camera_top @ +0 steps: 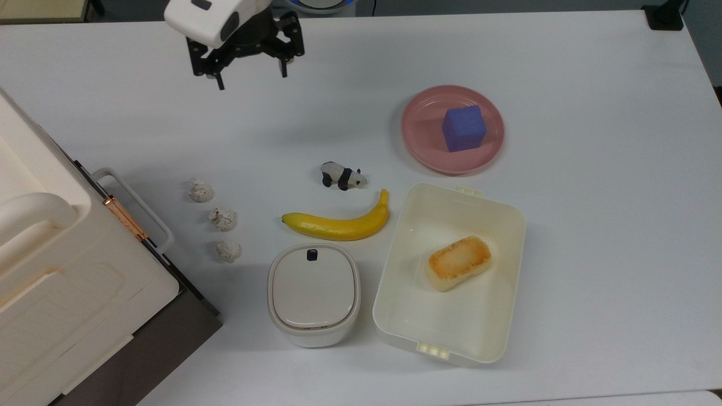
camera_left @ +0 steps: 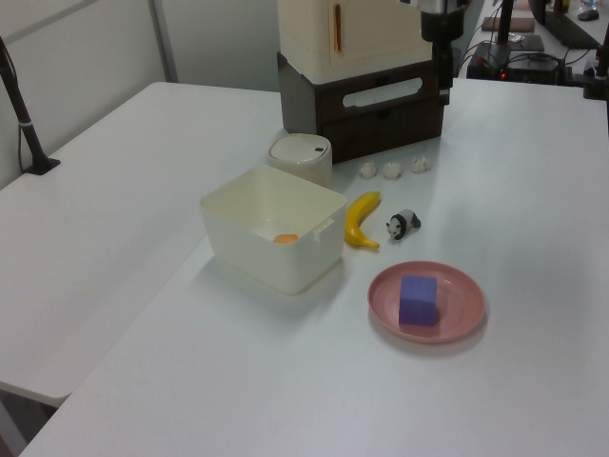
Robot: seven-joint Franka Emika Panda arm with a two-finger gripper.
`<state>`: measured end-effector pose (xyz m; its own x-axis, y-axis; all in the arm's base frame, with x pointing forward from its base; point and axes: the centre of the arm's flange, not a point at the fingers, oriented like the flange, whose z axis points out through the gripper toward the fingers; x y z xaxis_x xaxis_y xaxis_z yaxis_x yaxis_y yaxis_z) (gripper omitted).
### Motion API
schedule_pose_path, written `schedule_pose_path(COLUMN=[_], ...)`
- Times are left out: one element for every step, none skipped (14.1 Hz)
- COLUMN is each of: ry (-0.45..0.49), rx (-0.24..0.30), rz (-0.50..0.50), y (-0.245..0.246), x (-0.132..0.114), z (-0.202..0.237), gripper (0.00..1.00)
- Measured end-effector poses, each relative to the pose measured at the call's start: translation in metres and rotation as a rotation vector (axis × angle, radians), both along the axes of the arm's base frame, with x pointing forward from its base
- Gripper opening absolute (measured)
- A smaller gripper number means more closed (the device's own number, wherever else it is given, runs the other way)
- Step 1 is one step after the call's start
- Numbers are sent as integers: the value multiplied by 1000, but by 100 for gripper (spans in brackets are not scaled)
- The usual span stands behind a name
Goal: Slide the drawer open
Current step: 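Move the open gripper toward the dark brown drawer's front handle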
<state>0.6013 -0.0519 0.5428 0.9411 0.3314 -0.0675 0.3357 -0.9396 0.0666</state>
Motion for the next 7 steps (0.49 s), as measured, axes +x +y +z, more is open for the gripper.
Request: schedule_pose_path(ry=[1, 5, 8, 9, 6, -8, -30], rx=[0, 1, 2, 2, 1, -6, -24], rz=[34, 87, 120, 134, 143, 149, 156], y=[-5, -10, -14, -15, -16, -16, -18], x=[0, -1, -1, -1, -1, 1, 5], z=[0, 1, 1, 1, 1, 2, 2], gripper=[96, 95, 95, 94, 93, 91, 90])
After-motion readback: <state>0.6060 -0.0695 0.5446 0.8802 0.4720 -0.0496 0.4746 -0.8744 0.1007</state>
